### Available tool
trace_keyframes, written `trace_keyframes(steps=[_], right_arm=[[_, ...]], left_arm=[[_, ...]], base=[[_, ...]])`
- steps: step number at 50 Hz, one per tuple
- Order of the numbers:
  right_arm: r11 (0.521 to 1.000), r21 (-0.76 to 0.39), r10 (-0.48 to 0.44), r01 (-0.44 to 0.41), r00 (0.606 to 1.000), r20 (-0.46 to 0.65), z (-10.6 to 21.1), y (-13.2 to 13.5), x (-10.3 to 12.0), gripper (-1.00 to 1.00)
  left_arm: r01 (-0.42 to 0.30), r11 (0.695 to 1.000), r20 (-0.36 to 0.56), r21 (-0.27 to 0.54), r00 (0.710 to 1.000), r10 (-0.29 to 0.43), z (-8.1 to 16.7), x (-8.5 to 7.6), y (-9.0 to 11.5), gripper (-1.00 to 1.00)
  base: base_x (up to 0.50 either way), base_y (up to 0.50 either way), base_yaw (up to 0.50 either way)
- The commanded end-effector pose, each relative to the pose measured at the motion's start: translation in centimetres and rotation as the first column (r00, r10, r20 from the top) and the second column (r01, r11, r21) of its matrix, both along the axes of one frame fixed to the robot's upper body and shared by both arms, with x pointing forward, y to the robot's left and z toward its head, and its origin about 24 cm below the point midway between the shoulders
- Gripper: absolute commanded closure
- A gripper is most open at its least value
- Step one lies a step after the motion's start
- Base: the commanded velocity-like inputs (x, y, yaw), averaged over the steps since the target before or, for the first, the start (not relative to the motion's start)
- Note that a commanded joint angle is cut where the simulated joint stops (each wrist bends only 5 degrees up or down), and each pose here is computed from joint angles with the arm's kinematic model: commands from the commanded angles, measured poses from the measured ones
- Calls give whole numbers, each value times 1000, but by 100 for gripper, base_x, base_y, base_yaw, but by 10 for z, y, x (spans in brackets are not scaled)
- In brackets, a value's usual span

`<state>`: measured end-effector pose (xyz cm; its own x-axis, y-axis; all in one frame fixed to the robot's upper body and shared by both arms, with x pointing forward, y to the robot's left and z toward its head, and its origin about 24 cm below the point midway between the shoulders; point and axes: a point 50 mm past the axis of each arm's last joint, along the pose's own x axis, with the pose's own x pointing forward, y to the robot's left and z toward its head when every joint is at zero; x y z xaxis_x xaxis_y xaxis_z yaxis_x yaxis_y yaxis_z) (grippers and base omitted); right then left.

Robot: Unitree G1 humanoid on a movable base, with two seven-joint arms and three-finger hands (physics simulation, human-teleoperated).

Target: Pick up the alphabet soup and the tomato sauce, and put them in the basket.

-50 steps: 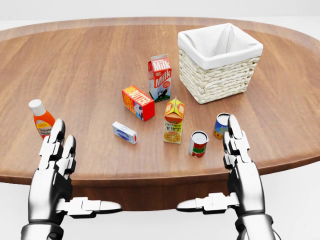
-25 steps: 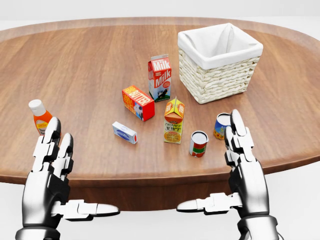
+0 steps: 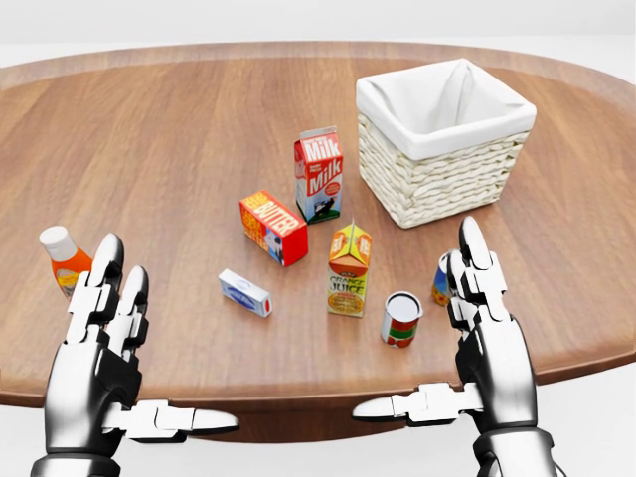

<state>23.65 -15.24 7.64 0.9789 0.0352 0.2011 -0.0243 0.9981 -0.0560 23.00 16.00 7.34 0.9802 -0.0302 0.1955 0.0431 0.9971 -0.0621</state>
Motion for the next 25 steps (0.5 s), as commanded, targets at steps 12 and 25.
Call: trace_keyframes(steps=[12,25], right_arm=[[1000,2,0,0,1000,-4,-1,0,1,-100],[1000,3,0,0,1000,1,0,0,0,-100]], left_arm=[[8,1000,3,-10,1000,-8,1,-1,0,-100],[1,1000,9,-20,1000,-1,2,0,1,-100]], base=[[23,0,0],[24,0,0]])
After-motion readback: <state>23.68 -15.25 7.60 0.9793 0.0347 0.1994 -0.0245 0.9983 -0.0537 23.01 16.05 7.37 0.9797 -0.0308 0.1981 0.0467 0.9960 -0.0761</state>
